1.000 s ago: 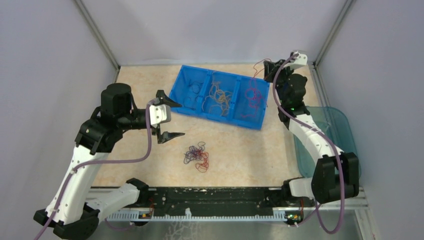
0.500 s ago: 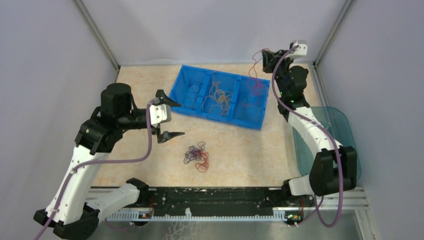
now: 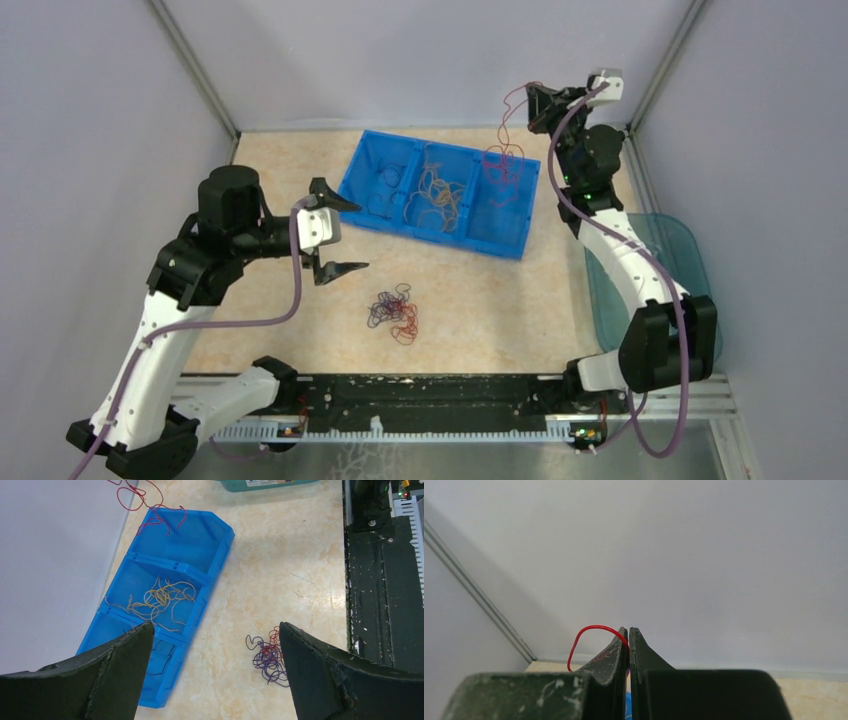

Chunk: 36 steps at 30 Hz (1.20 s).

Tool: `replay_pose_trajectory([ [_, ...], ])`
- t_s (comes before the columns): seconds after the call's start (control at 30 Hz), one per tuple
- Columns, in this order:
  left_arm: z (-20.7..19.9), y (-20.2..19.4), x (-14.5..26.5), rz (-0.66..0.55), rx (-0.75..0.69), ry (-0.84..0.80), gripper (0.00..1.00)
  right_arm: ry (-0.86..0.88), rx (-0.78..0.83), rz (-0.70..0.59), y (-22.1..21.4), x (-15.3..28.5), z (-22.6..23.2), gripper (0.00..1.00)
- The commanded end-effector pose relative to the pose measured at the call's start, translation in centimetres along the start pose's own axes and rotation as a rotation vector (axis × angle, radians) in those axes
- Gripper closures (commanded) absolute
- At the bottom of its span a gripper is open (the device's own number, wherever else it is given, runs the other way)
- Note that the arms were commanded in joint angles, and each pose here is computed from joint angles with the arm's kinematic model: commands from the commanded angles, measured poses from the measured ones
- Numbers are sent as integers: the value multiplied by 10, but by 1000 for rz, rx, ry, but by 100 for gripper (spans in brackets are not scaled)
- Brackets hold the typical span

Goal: Untangle the cables

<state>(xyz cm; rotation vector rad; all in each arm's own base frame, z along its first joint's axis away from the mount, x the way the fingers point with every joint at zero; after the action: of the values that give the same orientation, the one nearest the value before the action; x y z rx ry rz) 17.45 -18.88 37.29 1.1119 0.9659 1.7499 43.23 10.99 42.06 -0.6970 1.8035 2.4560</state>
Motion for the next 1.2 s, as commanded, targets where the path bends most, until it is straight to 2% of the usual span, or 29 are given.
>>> replay_pose_trajectory([
  [0.0,3,15,6,-35,-47,21,0,-15,0,13,-17,0,-9,100],
  [0.27,4,16,5,-37,-47,19,0,-80,32,167,-87,8,-34,100],
  [0.37,4,16,5,-37,-48,18,0,-107,47,231,-108,12,-42,92],
  [0.43,4,16,5,-38,-47,17,0,-126,54,269,-118,14,-47,82],
  [0.53,3,16,5,-38,-47,18,0,-161,69,327,-125,16,-53,53],
  [0.6,3,15,5,-35,-45,17,0,-180,79,349,-124,18,-54,40],
  [0.7,4,9,4,-16,-29,26,0,-226,115,408,-122,22,-54,27],
  [0.83,6,-8,0,35,10,43,0,-268,156,451,-118,35,-48,21],
  [0.87,7,-11,-2,42,22,46,0,-259,141,445,-116,38,-44,15],
  [0.9,8,-13,-3,46,31,48,0,-243,122,421,-110,42,-37,3],
  [0.97,8,-19,-6,56,44,46,0,-216,34,371,-103,48,-27,1],
  [1.03,7,-27,-9,71,56,44,0,-211,-143,329,-97,54,-19,1],
  [1.1,5,-36,-12,88,67,39,0,-6,-212,304,-92,57,7,1],
  [1.17,3,-45,-14,102,74,35,0,163,-236,339,-101,67,41,1],
])
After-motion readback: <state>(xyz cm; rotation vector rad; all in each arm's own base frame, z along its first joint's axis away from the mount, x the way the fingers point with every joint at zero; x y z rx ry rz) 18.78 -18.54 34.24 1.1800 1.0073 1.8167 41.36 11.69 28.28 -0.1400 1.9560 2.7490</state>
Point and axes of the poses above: each gripper's point midway between its finger pads, its own x axis back along the fingers, its own z axis along the line the jaws close on, y = z × x, the point moved 2 cm from there along x, back along the fingers, and after that the axes turned 5 degrees about x, right-handed, at the moved point
